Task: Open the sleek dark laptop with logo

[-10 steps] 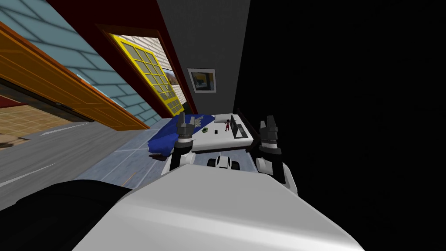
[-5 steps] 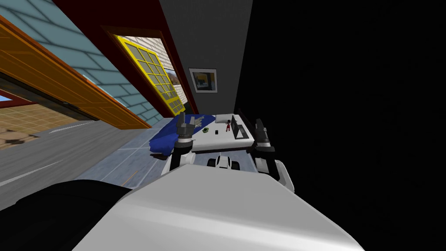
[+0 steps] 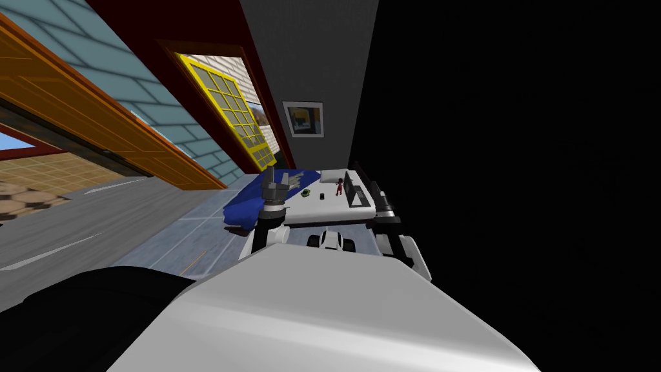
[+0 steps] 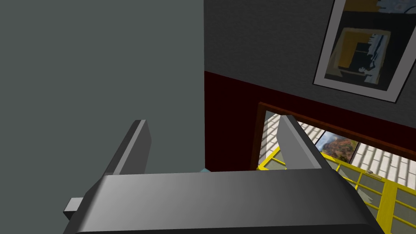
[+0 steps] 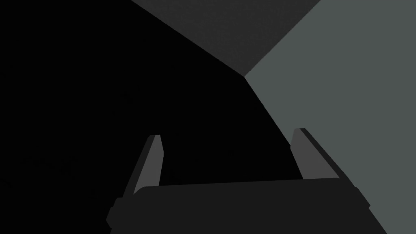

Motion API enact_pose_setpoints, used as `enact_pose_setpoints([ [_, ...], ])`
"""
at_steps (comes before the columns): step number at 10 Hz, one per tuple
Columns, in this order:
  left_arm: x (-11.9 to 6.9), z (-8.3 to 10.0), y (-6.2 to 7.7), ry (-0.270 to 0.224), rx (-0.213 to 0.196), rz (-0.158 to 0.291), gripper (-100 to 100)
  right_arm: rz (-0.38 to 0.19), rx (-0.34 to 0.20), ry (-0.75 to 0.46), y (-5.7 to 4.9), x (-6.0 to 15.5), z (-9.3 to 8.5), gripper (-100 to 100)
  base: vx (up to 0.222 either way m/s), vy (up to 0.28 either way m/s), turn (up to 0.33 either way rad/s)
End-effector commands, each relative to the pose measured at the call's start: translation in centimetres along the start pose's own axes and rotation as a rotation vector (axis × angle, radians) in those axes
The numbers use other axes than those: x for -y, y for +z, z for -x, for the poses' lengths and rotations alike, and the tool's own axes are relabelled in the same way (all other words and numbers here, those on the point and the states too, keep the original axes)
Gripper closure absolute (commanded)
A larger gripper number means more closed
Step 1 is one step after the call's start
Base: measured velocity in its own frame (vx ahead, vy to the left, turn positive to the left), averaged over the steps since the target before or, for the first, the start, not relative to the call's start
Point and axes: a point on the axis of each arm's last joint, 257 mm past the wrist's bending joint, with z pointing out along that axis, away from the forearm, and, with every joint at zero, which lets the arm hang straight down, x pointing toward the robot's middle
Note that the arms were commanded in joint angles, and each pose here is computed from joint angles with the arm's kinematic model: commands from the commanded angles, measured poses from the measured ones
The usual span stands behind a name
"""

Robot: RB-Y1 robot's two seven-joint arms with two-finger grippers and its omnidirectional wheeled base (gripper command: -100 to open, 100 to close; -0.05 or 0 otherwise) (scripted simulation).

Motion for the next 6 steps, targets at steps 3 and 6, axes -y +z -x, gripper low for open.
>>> enact_pose_setpoints([
  [3,0.0,0.0,0.0,0.0,0.0,0.0,0,-0.088,-0.071,-0.146,0.2,3.7,-2.4,-100,0.015,0.0,0.035],
  [6,0.0,0.0,0.0,0.0,0.0,0.0,0,-0.123,-0.103,-0.229,0.1,5.2,-3.4,-100,0.019,0.001,0.033],
])
